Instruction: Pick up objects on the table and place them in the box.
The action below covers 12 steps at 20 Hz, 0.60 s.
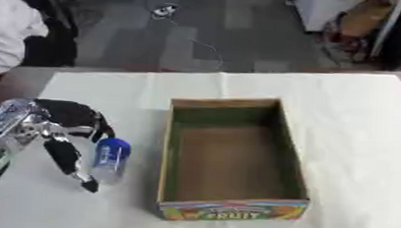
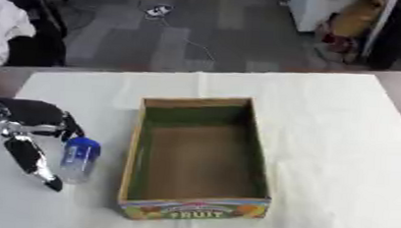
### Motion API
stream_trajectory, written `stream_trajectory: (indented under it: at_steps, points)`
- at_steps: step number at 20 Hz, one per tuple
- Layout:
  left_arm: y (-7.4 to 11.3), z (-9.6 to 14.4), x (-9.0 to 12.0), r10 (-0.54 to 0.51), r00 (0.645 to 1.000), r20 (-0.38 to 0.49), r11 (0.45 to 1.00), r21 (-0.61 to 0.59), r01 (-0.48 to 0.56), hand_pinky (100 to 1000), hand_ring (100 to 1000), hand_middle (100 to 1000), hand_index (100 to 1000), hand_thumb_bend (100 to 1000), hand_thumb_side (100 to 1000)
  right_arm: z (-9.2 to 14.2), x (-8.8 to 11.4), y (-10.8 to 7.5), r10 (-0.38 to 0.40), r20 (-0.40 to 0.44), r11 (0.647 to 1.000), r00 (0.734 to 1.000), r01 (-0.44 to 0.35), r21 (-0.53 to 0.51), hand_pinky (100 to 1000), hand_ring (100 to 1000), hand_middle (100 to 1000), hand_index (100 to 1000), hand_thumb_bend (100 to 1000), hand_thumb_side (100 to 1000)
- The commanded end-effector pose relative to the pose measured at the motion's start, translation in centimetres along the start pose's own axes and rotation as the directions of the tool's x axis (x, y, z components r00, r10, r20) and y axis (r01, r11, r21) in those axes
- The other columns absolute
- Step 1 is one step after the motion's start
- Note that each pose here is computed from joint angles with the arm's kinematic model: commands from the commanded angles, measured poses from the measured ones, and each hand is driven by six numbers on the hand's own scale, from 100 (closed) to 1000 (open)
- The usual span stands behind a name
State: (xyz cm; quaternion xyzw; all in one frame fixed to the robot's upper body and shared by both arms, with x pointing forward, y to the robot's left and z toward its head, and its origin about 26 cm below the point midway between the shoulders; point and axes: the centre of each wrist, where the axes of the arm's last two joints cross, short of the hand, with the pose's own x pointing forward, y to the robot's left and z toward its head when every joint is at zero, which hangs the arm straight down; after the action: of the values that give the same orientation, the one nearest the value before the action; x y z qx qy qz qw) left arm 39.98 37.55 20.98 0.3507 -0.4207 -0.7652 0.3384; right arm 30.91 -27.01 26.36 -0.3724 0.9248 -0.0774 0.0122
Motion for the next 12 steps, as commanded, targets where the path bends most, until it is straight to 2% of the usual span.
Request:
stream_trajectory:
  at_steps: [1,5,6,12]
  points:
    - [0.7,0.7,-0.7,0.006,1.0,-0.004,0.998,0.068,-0.006,468,498,515,833,901,686,-0.9,0.1,0.0,0.025,0.075,0.996,0.997,-0.031,0.085,261,307,414,515,100,1000]
    - [0.2,0.5,-0.7,0.035,0.999,0.0,0.993,0.11,-0.034,439,484,514,824,876,663,-1.0,0.1,0.1,0.021,0.077,0.996,0.997,-0.028,0.085,261,307,413,515,100,1000]
    - [0.1,0.5,-0.7,0.042,0.999,-0.003,0.992,0.118,-0.041,407,460,499,816,867,647,-1.0,0.0,0.1,0.02,0.078,0.996,0.997,-0.027,0.086,262,307,414,516,100,1000]
    - [-0.4,0.3,-0.7,0.065,0.998,-0.011,0.984,0.168,-0.062,355,417,479,801,880,620,-1.1,0.0,0.1,0.017,0.082,0.996,0.997,-0.024,0.09,262,307,413,515,100,1000]
